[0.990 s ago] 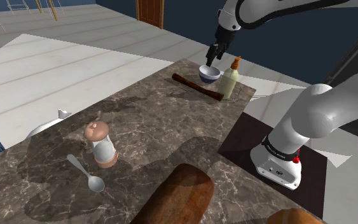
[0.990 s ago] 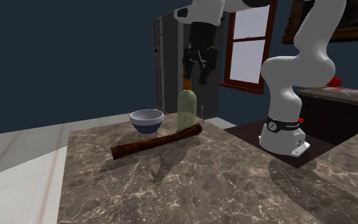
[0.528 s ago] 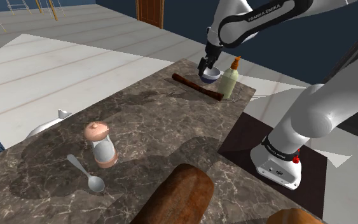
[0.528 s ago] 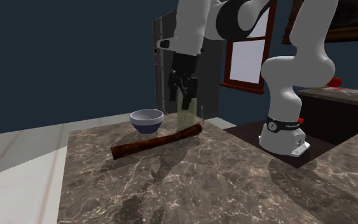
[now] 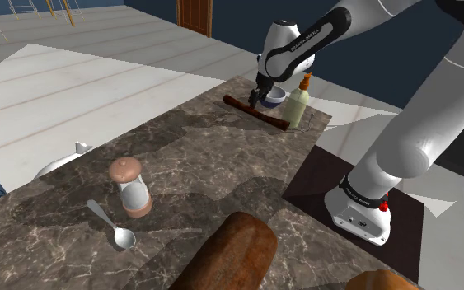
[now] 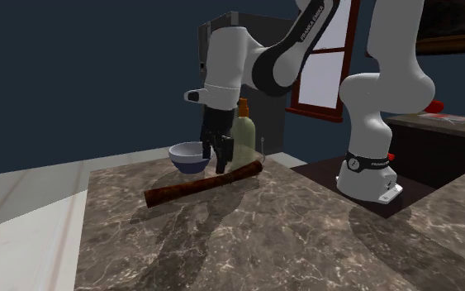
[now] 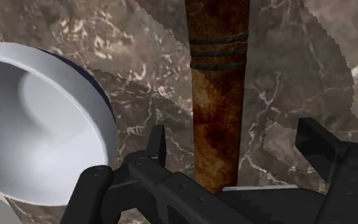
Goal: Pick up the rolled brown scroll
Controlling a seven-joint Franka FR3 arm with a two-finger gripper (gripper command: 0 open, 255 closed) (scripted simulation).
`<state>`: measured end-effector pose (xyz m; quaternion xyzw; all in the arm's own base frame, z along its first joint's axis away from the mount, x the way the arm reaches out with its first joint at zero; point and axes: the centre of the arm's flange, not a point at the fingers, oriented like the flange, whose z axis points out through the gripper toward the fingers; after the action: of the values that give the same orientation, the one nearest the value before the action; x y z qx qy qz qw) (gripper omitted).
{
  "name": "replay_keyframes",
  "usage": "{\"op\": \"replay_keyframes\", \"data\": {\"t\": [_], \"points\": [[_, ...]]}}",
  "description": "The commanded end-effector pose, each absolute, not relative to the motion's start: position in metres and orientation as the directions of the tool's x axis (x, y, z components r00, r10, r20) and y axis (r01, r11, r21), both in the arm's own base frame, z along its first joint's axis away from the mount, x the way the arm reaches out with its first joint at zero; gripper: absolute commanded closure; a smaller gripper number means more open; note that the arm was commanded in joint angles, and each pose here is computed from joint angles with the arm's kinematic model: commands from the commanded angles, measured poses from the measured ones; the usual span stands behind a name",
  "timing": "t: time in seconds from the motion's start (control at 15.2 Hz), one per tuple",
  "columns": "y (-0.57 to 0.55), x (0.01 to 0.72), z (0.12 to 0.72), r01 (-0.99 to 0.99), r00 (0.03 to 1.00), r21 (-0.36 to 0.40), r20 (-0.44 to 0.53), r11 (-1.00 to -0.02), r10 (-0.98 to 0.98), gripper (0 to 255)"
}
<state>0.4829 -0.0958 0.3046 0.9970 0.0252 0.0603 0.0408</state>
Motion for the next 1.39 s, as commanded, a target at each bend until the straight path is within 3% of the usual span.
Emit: {"op": "replay_keyframes", "data": {"t": [0.0,0.59,0.66,1.32], "points": [[-0.1,0.49,0.292,0.05,0.991,0.087,0.117,-0.995,0.06,0],[-0.1,0.49,0.252,0.05,0.991,0.087,0.117,-0.995,0.06,0],[-0.101,0.491,0.251,0.05,0.991,0.087,0.117,-0.995,0.06,255],[-0.1,0.49,0.257,0.05,0.991,0.087,0.117,-0.995,0.06,255]]}}
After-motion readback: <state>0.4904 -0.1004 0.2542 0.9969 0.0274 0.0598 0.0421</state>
